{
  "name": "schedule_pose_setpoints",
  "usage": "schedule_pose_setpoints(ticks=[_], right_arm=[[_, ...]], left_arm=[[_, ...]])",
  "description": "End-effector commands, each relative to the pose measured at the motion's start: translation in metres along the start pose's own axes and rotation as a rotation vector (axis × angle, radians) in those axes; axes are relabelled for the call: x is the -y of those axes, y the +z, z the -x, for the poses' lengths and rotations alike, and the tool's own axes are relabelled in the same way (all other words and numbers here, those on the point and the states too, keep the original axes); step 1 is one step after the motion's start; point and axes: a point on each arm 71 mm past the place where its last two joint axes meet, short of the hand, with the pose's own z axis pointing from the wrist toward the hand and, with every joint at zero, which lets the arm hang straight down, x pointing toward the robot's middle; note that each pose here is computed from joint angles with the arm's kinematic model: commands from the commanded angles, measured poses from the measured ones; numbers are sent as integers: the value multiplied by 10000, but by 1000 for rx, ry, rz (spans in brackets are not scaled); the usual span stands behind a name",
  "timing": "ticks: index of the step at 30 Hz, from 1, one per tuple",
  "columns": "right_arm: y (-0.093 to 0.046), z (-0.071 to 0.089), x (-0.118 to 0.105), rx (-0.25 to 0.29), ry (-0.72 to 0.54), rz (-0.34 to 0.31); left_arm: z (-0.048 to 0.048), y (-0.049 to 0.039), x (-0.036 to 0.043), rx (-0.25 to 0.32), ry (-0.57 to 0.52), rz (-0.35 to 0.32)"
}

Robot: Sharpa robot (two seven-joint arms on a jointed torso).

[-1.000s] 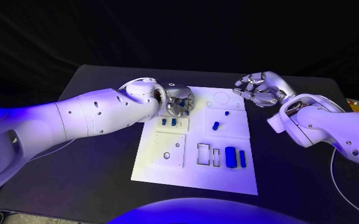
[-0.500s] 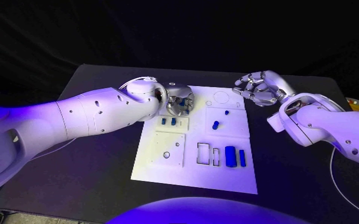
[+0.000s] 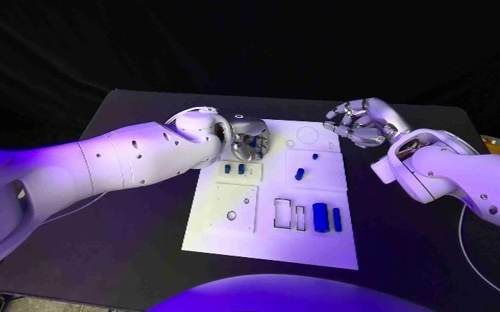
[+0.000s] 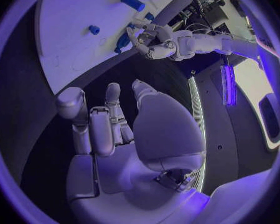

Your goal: Assemble the parts on the task board

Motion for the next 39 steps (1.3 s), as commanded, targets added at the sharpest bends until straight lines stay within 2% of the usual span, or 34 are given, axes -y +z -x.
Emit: schedule_pose_setpoints(ticks=[1, 6, 13, 18, 22, 27, 31, 39], right_arm=[[1, -17, -13, -14, -2, 13], [1, -16, -12, -14, -2, 13], [-1, -8, -3, -10, -4, 11], [-1, 2, 5, -4, -5, 9], [1, 3, 8, -2, -6, 8], [1, 1, 10, -2, -6, 7], [-2, -1, 16, -3, -6, 6], [-6, -12, 20, -5, -4, 5]], left_arm=[[-64, -15, 5, -12, -11, -6], [-37, -66, 19, 8, -27, -15], [47, -189, 18, 43, -85, -22], [154, -312, -39, 74, -148, -8], [203, -401, -93, 79, -173, 4], [212, -465, -156, 71, -187, 22], [205, -515, -258, 59, -192, 50], [175, -545, -387, 57, -198, 81]])
